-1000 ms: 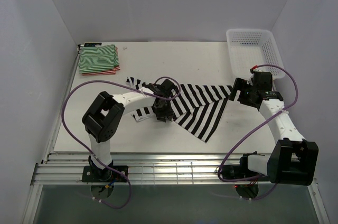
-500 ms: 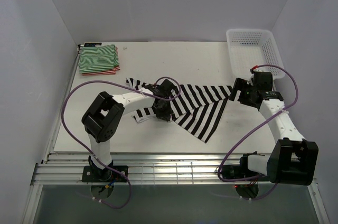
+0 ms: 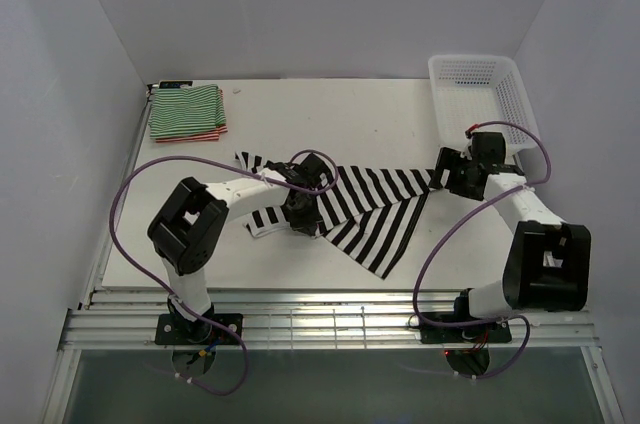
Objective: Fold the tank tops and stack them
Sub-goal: Flatten the tank top out
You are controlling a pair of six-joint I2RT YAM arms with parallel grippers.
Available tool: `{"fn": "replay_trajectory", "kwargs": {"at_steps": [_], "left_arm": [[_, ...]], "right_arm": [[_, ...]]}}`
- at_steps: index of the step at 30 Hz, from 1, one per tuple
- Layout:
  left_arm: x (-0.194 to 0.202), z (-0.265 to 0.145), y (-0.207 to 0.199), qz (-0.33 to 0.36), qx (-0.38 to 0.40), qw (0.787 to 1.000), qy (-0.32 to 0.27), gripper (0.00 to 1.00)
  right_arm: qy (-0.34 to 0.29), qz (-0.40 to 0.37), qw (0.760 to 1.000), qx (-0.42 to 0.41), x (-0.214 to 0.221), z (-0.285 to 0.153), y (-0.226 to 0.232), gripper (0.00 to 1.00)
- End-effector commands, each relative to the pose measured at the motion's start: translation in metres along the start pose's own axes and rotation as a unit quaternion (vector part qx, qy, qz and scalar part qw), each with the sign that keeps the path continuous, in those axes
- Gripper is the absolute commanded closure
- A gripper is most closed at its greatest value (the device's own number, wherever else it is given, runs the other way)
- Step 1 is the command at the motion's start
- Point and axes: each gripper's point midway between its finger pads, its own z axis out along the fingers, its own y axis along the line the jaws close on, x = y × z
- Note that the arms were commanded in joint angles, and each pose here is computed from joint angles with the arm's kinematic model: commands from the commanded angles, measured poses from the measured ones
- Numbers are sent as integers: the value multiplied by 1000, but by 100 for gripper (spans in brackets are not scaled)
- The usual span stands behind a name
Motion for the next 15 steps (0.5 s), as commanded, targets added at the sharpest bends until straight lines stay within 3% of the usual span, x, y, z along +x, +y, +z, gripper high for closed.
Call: {"fn": "replay_trajectory", "kwargs": {"at_steps": [1,7,11,13,14,15], "left_arm": [[-2,-28,3,2,6,1000,-14,100],[2,-31,9,-15,4,1000,-4,100],[3,-29,10,-17,1,1000,-1,100],[3,-30,10,-17,2,1000,-2,100],[2,-30,10,-17,2,1000,-2,100],[2,-30,9,-17,2,1000,-2,100]], "right_arm": [[-37,5,999,20,-34,13,-5,10],[-1,36,999,33,-25,41,-11,8],[15,50,998,39,-18,51,-13,2],[19,53,998,41,-15,56,-15,9],[22,56,997,41,-15,57,-14,22],[24,59,997,42,-15,59,-14,28]]}}
